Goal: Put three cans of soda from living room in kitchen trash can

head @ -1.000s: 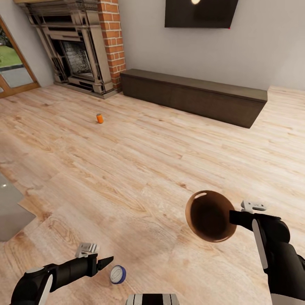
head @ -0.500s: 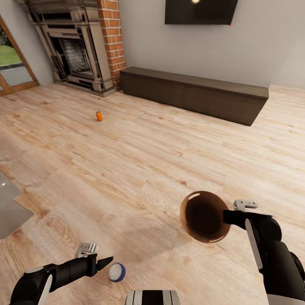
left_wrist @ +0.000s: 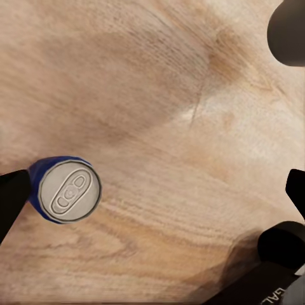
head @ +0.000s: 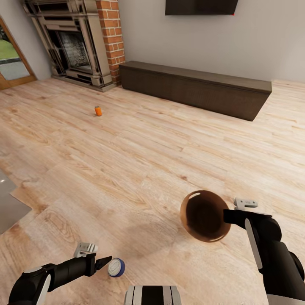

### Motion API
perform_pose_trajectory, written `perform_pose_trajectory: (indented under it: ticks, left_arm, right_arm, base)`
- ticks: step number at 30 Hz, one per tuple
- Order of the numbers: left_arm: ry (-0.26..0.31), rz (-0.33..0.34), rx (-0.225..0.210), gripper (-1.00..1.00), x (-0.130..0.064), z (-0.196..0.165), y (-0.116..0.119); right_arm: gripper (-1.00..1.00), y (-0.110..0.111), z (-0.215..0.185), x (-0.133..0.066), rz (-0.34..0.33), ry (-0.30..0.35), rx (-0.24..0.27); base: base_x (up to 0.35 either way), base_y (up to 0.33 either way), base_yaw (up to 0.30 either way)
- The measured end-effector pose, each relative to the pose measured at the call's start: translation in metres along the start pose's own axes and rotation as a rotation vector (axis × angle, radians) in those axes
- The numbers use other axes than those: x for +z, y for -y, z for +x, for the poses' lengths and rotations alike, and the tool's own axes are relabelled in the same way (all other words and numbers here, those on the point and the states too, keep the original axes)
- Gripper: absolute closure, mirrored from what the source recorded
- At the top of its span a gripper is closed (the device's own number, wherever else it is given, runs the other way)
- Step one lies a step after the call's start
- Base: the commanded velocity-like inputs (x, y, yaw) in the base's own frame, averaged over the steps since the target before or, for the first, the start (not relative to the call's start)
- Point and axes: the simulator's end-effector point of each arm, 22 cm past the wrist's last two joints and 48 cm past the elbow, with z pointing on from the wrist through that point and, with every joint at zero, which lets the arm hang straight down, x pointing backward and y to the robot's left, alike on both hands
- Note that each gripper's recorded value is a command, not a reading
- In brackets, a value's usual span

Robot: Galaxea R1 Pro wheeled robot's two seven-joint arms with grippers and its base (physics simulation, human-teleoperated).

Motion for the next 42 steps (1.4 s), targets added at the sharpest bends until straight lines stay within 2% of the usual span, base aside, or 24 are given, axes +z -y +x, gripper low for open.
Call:
perform_pose_trajectory:
  ticks: [7,17,26,30,34,38,42]
  left_arm:
    - [-0.034,-0.003,-0.022,-1.00,0.009,0.013,-0.007]
    - [-0.040,-0.006,-0.022,-1.00,0.008,0.016,-0.012]
    - [-0.037,-0.021,0.002,-1.00,-0.001,0.010,-0.024]
    - [-0.006,-0.047,-0.023,-1.00,-0.014,0.003,-0.040]
    - [0.005,-0.051,-0.029,-1.00,-0.017,0.002,-0.043]
    - [-0.008,-0.042,-0.032,-1.00,-0.025,0.006,-0.043]
    - [-0.016,-0.048,-0.037,-1.00,-0.023,0.009,-0.046]
  right_arm:
    - [1.00,-0.002,0.014,0.015,0.000,-0.033,-0.003]
    - [1.00,-0.001,0.018,0.019,0.003,-0.045,-0.005]
    - [1.00,0.000,0.017,0.019,0.002,-0.044,-0.003]
    - [1.00,0.002,0.015,0.017,0.007,-0.037,-0.004]
    - [1.00,0.002,0.013,0.016,0.007,-0.033,-0.003]
    - [1.00,-0.004,0.013,0.016,-0.005,-0.032,-0.012]
    - [1.00,-0.005,0.013,0.016,-0.008,-0.032,-0.013]
  base:
    - [0.000,0.000,0.000]
    - [0.000,0.000,0.000]
    - [0.000,0.000,0.000]
    - [0.000,0.000,0.000]
    - [0.000,0.000,0.000]
    - [0.000,0.000,0.000]
    - [0.000,0.000,0.000]
